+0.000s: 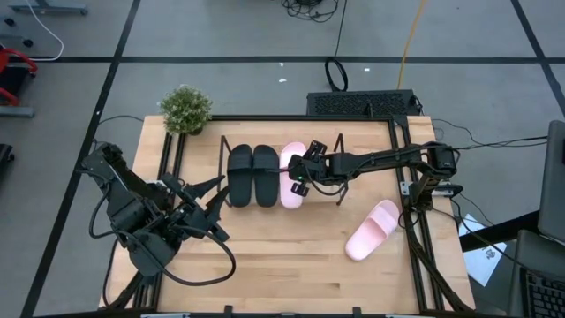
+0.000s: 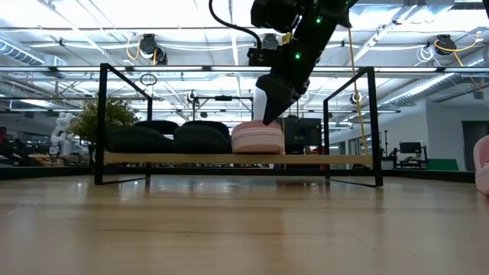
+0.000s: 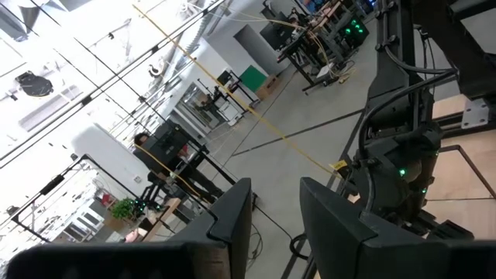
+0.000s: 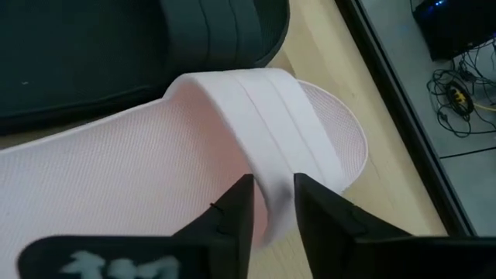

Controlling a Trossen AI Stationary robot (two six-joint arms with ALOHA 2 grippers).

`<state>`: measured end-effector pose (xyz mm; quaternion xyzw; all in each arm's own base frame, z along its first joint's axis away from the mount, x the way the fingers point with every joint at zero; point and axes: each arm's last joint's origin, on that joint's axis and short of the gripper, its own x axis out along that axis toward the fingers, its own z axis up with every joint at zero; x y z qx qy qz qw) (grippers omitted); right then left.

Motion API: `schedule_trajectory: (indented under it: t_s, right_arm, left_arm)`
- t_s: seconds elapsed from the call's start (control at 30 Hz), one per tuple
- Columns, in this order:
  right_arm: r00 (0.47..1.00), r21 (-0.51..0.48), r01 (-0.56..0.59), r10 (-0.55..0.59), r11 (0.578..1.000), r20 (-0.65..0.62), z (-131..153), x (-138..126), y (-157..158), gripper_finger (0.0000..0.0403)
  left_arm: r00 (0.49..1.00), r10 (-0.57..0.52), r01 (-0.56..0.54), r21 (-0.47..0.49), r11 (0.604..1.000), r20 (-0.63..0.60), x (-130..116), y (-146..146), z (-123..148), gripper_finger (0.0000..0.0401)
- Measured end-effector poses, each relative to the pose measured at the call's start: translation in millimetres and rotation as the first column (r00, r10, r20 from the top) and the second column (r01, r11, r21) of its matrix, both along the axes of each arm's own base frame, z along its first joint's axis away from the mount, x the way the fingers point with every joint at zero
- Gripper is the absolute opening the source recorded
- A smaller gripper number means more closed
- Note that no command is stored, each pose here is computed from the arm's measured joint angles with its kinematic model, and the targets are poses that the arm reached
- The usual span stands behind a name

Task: Pick and place slides into the shelf
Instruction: Put the left pink slipper on the shelf

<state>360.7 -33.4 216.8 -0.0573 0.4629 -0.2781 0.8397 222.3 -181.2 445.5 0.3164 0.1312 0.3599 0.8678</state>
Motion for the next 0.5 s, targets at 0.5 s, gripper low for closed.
schedule_trajectory:
  t_s: [0.5]
  right_arm:
    - [1.0,0.002,-0.001,0.001,1.0,0.001,0.7,-0.3,0.1,0.0163]
  left_arm:
    - [1.0,0.0,0.0,0.0,1.0,0.0,-0.1,0.1,0.1,0.0118]
